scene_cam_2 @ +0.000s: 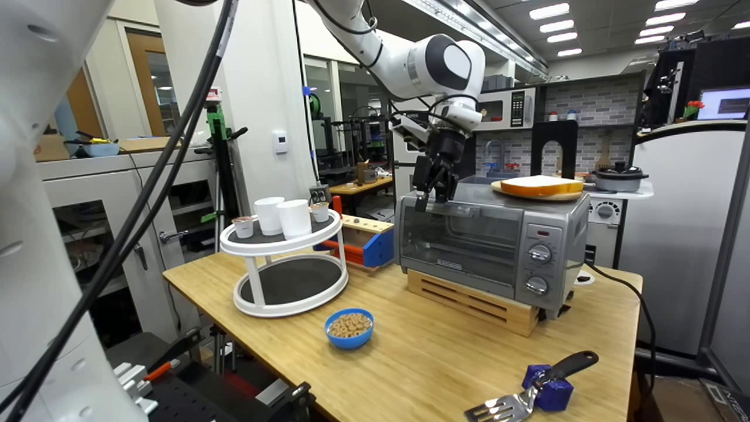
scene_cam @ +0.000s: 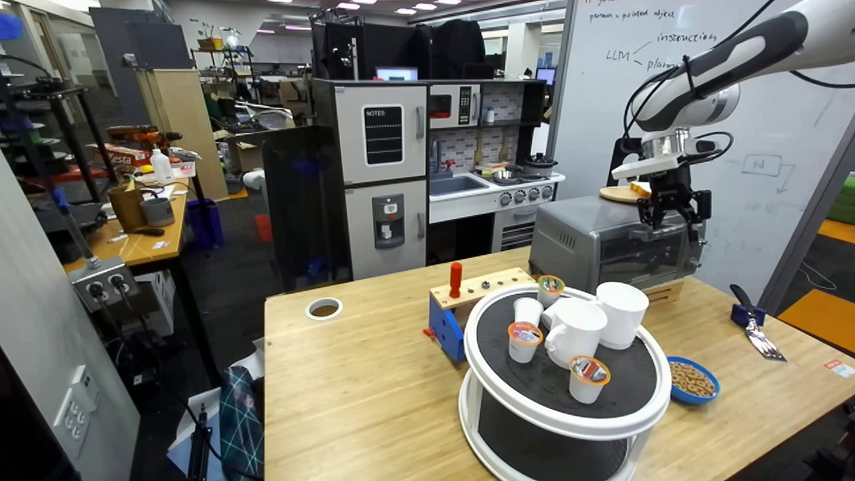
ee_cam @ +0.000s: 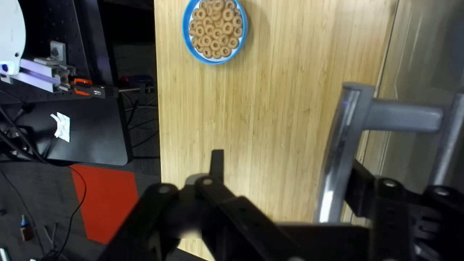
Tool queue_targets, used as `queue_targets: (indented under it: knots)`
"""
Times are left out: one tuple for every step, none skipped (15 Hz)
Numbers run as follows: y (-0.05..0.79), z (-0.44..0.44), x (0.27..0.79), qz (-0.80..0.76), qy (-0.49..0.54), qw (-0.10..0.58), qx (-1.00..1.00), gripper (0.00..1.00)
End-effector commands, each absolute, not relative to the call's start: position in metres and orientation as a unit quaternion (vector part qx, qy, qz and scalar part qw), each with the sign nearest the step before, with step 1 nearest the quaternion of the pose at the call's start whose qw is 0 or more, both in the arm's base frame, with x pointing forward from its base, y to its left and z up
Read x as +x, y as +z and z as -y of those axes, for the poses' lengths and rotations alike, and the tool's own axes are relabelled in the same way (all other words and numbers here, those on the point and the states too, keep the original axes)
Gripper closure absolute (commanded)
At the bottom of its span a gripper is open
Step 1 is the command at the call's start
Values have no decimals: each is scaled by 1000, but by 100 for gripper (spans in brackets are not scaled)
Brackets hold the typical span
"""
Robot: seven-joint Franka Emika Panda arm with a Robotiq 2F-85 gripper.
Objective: Open the oven door, place the mug on the right inside the oven
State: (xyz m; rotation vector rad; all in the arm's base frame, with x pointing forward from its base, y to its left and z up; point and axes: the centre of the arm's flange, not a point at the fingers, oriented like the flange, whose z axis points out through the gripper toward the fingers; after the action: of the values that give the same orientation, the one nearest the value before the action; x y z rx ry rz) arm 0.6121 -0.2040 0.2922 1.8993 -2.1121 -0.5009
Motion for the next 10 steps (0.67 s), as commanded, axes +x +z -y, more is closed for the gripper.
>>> queue_targets:
  knots:
    - [298, 208, 618, 723, -190, 114, 655, 55]
    - [297, 208, 618, 723, -190, 114, 655, 62]
    - [297, 208, 618, 723, -190, 114, 655, 69]
    - [297, 208, 618, 723, -190, 114, 655, 75]
    - [296, 208, 618, 723, -190, 114, 655, 82]
    - [296, 208, 618, 722, -191, 114, 655, 90]
    - [295, 209, 618, 722, -192, 113, 654, 96]
    - [295, 209, 618, 723, -193, 113, 654, 99]
    - [296, 210, 618, 725, -191, 112, 652, 98]
    - [297, 210, 618, 725, -191, 110, 652, 95]
